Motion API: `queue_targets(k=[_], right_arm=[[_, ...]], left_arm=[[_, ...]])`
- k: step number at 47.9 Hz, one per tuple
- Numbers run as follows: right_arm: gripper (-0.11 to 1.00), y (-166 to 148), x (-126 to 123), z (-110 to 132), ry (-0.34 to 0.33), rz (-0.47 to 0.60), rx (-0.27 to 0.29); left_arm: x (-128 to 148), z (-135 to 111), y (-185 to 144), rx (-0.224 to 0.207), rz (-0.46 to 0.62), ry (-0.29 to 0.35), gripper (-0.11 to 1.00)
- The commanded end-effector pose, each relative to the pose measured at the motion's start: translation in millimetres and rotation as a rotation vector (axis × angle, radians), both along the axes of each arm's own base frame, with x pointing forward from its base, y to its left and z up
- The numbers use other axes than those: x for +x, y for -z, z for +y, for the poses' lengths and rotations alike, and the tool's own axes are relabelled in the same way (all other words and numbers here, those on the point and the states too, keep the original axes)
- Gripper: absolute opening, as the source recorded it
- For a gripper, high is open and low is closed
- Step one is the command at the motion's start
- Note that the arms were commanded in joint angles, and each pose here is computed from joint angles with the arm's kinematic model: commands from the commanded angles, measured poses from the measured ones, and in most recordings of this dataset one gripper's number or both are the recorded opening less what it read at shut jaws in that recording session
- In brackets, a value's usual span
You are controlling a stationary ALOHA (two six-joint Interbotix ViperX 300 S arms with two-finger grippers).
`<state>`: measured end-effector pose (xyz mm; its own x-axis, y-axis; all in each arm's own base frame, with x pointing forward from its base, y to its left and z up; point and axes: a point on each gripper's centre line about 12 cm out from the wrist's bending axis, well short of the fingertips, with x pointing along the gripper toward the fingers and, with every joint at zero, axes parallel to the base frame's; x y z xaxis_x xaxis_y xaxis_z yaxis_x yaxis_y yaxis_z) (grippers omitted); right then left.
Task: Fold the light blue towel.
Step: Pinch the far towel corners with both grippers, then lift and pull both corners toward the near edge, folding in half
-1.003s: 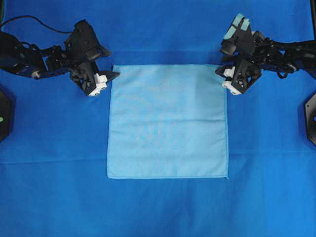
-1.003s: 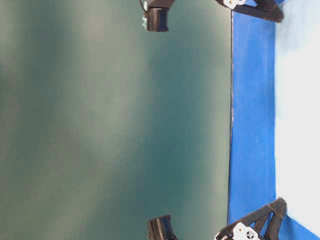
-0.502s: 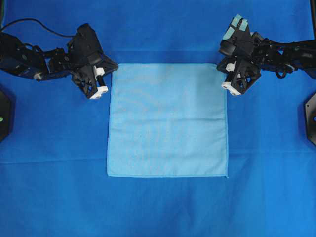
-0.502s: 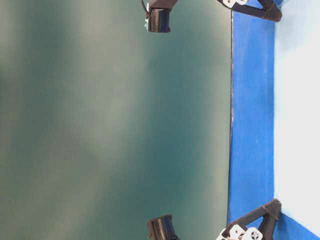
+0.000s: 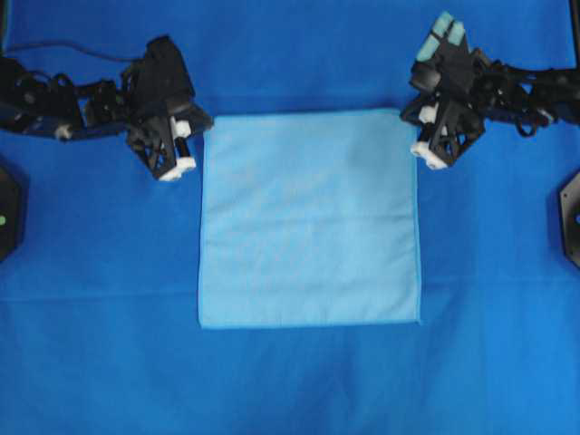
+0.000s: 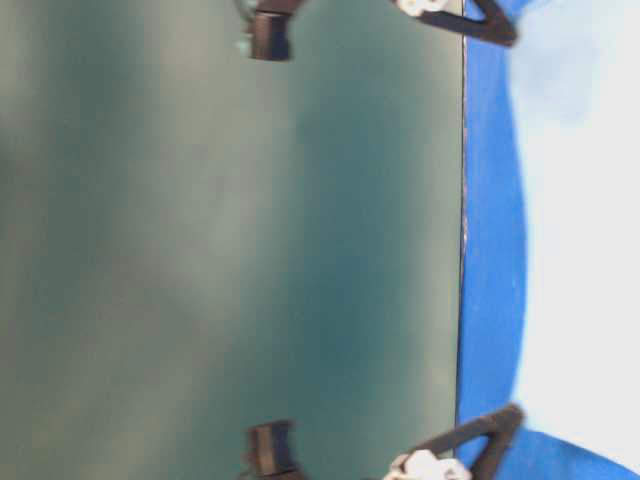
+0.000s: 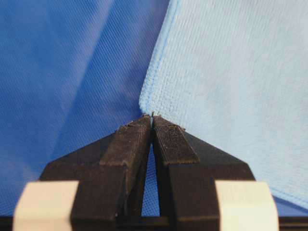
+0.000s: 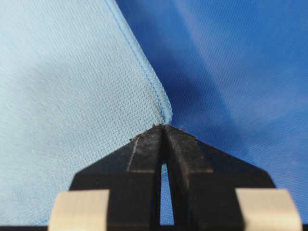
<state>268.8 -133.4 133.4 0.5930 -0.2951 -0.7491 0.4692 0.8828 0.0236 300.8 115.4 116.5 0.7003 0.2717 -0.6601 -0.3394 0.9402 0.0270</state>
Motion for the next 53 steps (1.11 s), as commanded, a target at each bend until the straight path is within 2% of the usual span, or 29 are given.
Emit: queue_targets(k=[1,8,21,25,32,44,48,53], right_arm=[[0.02,-22,3,0,-0.002,-0.053,-0.025],[0.02,-24,1,2,-0.003,-0.058,-0.025],[0.02,-23,6,13,-0.025,-0.065,-0.005],[0.02,-23,7,19,-0.023,-0.065,0.017],[0.02,-19,10,41,-0.060,-0.048,0.060],[0.02,-13,13,101,-0.139,-0.008,0.185],[0.02,-11,14,119,-0.159,-0.007,0.219],[0.02,-10,13,141,-0.191,-0.003,0.256]], left_arm=[[3,1,-23,0.037,-0.052,0.016,0.02],[1,1,-22,0.060,-0.036,0.035,0.02],[-2,-7,-18,0.063,-0.019,0.062,0.02],[-2,-18,-16,0.060,-0.011,0.098,0.02],[-1,-45,-10,0.042,0.034,0.184,0.02],[-3,-100,0,0.001,0.115,0.343,0.02],[-3,-118,0,-0.009,0.116,0.388,0.02],[1,-146,-1,-0.042,0.102,0.443,0.02]])
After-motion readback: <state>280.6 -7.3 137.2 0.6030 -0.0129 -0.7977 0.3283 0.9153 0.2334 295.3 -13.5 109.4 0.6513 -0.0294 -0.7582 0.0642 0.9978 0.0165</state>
